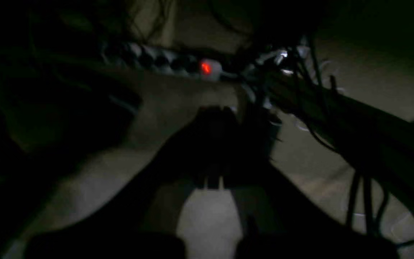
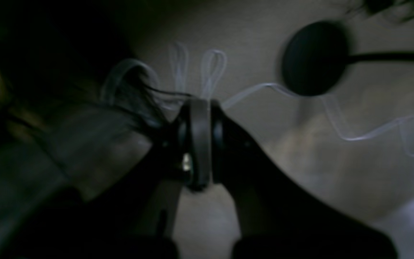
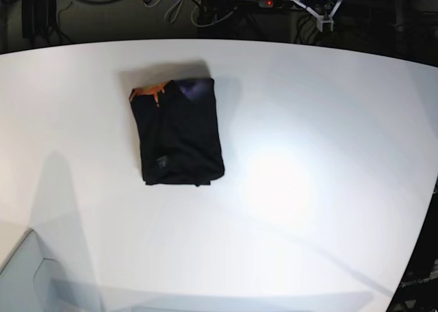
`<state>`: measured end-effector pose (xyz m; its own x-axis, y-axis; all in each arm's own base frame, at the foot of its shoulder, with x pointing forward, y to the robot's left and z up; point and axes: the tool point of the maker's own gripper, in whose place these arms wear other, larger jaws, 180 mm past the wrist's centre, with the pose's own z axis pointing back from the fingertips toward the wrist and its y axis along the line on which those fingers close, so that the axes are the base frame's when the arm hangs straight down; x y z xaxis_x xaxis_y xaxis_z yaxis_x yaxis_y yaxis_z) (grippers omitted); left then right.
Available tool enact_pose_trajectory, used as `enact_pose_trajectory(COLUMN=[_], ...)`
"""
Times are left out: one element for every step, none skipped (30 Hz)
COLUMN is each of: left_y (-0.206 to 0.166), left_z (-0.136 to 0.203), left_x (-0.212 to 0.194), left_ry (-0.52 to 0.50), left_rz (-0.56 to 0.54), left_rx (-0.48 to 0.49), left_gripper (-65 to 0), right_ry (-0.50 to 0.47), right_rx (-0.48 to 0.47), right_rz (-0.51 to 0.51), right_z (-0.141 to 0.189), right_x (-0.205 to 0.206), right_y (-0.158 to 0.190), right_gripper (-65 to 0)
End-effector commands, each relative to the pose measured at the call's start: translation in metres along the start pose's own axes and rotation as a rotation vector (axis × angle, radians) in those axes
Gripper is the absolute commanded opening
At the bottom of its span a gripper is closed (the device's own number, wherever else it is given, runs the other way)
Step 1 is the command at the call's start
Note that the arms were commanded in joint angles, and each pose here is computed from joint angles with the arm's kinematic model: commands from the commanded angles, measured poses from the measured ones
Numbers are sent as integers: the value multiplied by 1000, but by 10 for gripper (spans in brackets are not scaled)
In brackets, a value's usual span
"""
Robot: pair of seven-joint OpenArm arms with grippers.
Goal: Layout the t-shirt on the table in an organized manner, then fold the t-shirt properly
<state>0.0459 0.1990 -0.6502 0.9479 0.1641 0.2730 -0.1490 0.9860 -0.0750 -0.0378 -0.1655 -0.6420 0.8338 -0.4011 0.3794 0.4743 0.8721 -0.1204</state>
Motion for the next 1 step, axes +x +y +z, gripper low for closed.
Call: enact_pose_trajectory(left_y=[-1], left_z=[-1], left_x=[-1], left_ry=[8], left_rz=[-22], left_rx=[9], left_gripper=[-650], right_ry=[5], right_rx=[-3], right_rz=[42], right_z=[3], right_x=[-6], right_y=[0], right_gripper=[-650])
